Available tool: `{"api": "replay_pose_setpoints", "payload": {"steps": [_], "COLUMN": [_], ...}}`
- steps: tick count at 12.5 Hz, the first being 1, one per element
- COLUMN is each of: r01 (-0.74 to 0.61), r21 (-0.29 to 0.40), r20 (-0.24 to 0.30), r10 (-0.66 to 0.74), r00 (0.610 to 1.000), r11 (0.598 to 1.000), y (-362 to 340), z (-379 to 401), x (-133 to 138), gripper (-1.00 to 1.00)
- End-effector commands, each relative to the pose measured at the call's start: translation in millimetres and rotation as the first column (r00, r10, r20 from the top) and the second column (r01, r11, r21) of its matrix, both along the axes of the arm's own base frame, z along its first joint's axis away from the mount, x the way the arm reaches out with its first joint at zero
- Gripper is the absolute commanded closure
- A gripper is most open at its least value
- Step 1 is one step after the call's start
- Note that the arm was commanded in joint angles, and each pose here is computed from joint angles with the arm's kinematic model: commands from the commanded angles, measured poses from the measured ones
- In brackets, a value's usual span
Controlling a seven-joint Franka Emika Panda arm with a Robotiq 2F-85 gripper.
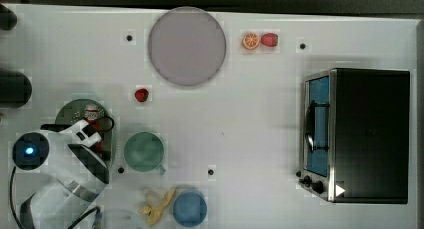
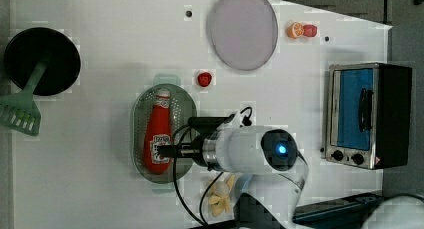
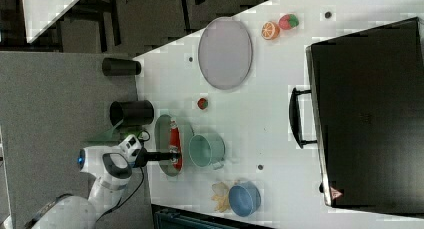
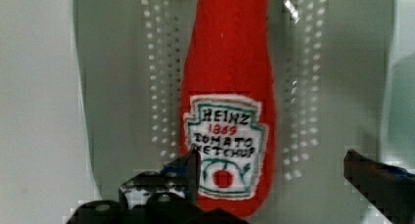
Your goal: Pick ketchup from strainer and place it on the table
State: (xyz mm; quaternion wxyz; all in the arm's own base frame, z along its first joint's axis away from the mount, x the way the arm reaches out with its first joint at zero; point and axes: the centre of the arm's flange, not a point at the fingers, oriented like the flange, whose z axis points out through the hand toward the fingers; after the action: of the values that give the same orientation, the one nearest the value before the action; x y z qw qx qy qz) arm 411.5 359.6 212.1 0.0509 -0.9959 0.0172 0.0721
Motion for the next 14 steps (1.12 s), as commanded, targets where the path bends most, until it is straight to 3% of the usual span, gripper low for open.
{"api": "replay_pose_setpoints", "payload": {"steps": [1,4,7,12,14], "r01": [0.058,0.045,0.039,0.028,0.082], "r21": [0.018,0.011,0.021,-0.009,-0.015], "r20": [0.020,0.022,0.024,0.071,0.072], "r10": [-0.058,-0.046,-0.039,-0.027,-0.081], "r00": [0.998,0.999,0.999,0.997,0.994], "r11": [0.998,0.999,0.999,1.000,0.996], "y": [19.7,17.5,19.2,27.0,31.3], "z": [-9.4,-34.0,-38.2,9.9,51.4], "x": [-5.5,-5.2,-5.1,-4.7,0.3], "gripper": [-1.00,-0.91,-0.20,-0.18,-0.18]}}
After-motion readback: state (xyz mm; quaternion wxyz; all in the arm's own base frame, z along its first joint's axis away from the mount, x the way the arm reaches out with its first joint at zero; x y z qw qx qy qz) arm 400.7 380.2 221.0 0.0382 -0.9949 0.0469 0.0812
